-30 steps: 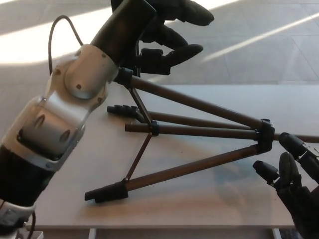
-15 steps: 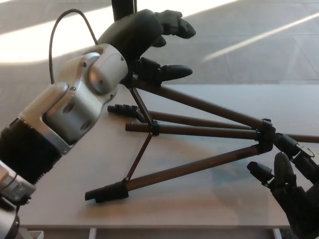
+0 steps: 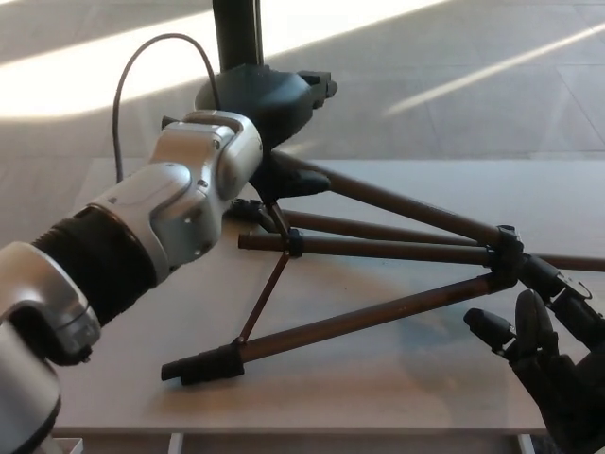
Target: Use both hands of the robot to pick up the tripod lying in the middle of the desk and make it stand upright on the desk
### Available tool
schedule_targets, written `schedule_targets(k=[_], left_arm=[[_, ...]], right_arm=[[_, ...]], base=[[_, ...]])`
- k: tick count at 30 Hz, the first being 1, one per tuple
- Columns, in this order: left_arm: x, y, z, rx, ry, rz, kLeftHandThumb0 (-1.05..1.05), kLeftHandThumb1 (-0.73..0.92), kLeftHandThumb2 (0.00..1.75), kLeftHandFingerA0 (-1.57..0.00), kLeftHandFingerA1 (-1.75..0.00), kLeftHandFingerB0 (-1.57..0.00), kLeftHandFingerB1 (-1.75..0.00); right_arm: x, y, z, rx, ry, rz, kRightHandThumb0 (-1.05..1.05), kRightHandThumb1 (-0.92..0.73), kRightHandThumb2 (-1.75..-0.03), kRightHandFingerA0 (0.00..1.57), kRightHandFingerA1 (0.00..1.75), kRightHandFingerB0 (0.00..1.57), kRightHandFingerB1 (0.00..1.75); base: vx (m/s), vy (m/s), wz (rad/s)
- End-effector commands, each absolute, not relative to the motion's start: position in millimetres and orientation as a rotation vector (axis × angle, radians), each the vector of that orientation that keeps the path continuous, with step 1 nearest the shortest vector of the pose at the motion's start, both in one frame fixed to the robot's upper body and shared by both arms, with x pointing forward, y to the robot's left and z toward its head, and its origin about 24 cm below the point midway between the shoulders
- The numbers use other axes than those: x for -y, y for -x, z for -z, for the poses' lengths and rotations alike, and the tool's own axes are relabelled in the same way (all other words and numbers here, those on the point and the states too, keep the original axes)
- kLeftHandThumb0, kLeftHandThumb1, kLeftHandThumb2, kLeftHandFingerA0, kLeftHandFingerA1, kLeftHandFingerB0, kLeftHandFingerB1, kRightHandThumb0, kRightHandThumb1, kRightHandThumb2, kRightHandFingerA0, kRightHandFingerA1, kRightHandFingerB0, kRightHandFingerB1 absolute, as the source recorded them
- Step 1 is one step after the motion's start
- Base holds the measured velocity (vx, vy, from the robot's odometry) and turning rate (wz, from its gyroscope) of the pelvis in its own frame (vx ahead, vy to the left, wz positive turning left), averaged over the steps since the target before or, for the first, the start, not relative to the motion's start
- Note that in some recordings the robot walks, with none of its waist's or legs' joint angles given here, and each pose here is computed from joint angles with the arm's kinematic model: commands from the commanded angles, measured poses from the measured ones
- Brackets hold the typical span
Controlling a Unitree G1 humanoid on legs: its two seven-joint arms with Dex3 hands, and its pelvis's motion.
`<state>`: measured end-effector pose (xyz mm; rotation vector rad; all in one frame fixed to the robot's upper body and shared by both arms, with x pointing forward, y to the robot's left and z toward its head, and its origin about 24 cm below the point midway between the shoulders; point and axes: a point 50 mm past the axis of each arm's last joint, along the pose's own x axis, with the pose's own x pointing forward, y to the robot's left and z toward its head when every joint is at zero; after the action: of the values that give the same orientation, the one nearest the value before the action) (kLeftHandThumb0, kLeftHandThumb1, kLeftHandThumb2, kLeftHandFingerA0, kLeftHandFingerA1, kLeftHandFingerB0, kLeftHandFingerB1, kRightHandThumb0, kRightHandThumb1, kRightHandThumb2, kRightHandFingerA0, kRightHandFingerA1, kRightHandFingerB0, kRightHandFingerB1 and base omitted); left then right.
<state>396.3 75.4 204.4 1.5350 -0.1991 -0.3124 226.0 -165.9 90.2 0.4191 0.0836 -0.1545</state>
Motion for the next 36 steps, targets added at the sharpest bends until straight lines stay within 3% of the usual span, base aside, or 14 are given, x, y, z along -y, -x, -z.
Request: schedule_targets(k=[1,13,14,15,18,19,21,22,23,24,25,26,33,36], left_arm=[[-32.7,-397.8,-211.3,0.483,-2.164,0.284,-0.93,0.58,1.01,-0.02,-0.16,-0.1,-0.22],[-37.6,-399.3,-194.7,0.496,-2.103,0.286,-0.84,0.55,0.96,-0.08,-0.54,-0.05,-0.36],[-37.9,-399.5,-193.7,0.501,-2.105,0.283,-0.82,0.72,0.63,-0.21,-0.51,-0.08,-0.33],[-38.8,-400.6,-191.9,0.474,-2.133,0.277,-0.81,0.63,1.01,-0.35,-0.6,-0.03,-0.33],[-40.3,-401.9,-189.5,0.422,-2.209,0.263,-0.75,0.63,0.99,-0.51,-0.63,-0.06,-0.32],[-40.5,-402.2,-188.1,0.398,-2.239,0.278,-0.63,0.73,0.63,-0.76,-0.59,-0.1,-0.28],[-42.1,-402.6,-186.4,0.358,-2.284,0.295,-0.63,0.73,0.63,-0.76,-0.59,-0.1,-0.28],[-43.7,-402.9,-185.4,0.34,-2.28,0.305,-0.58,0.54,0.86,-0.78,-0.71,-0.14,-0.43],[-44.5,-403.4,-184.7,0.332,-2.288,0.3,-0.52,0.75,0.63,-0.87,-0.67,-0.29,-0.32],[-45.7,-404.0,-183.3,0.326,-2.254,0.292,-0.56,0.59,0.95,-0.85,-0.78,-0.27,-0.5],[-46.2,-404.2,-182.7,0.324,-2.24,0.289,-0.56,0.59,0.95,-0.85,-0.78,-0.27,-0.5],[-49.0,-404.3,-179.9,0.344,-2.219,0.271,-0.44,0.76,0.63,-0.9,-1.01,-0.46,-0.39],[-54.0,-405.8,-173.9,0.3,-2.22,0.274,-0.37,0.58,0.58,-0.95,-1.27,-0.77,-0.57],[-54.3,-406.4,-172.2,0.276,-2.155,0.249,-0.35,0.65,0.62,-0.94,-1.36,-0.75,-0.7]], right_arm=[[171.4,-221.1,-87.0,-0.13,-0.41,0.176,-0.53,-0.66,-0.6,0.71,0.62,0.61,0.52],[169.3,-223.1,-87.1,-0.135,-0.386,0.159,-0.53,-0.65,-0.6,0.69,0.62,0.62,0.51],[169.4,-223.1,-87.2,-0.134,-0.385,0.158,-0.54,-0.65,-0.59,0.7,0.62,0.62,0.51],[169.5,-223.9,-87.5,-0.134,-0.385,0.159,-0.54,-0.65,-0.6,0.71,0.62,0.62,0.51],[169.4,-225.1,-88.1,-0.133,-0.381,0.162,-0.53,-0.66,-0.6,0.71,0.62,0.61,0.51],[170.0,-225.3,-88.5,-0.13,-0.374,0.164,-0.52,-0.66,-0.6,0.71,0.62,0.62,0.52],[170.2,-225.7,-89.6,-0.127,-0.362,0.163,-0.52,-0.66,-0.6,0.71,0.62,0.62,0.52],[171.5,-226.6,-90.2,-0.117,-0.345,0.158,-0.51,-0.66,-0.6,0.7,0.62,0.62,0.52],[171.6,-226.9,-90.5,-0.117,-0.348,0.162,-0.52,-0.66,-0.6,0.7,0.61,0.63,0.52],[171.6,-227.2,-90.8,-0.117,-0.348,0.164,-0.51,-0.66,-0.6,0.71,0.61,0.64,0.51],[171.6,-227.3,-90.9,-0.116,-0.347,0.164,-0.51,-0.66,-0.6,0.71,0.61,0.64,0.51],[171.3,-228.1,-91.6,-0.116,-0.341,0.162,-0.51,-0.67,-0.6,0.72,0.61,0.63,0.51],[171.2,-231.4,-94.5,-0.105,-0.327,0.147,-0.5,-0.68,-0.6,0.71,0.6,0.59,0.5],[172.3,-232.7,-94.9,-0.106,-0.324,0.148,-0.5,-0.68,-0.6,0.71,0.59,0.6,0.5]], base=[[0.0,0.0,0.0],[0.0,0.0,0.0],[0.0,0.0,0.0],[0.0,0.0,0.0],[0.0,0.0,0.0],[0.0,0.0,0.0],[0.0,0.0,0.0],[0.0,0.0,0.0],[0.0,0.0,0.0],[0.0,0.0,0.0],[0.0,0.0,0.0],[0.0,0.0,0.0],[0.0,0.0,0.0],[0.0,0.0,0.0]])
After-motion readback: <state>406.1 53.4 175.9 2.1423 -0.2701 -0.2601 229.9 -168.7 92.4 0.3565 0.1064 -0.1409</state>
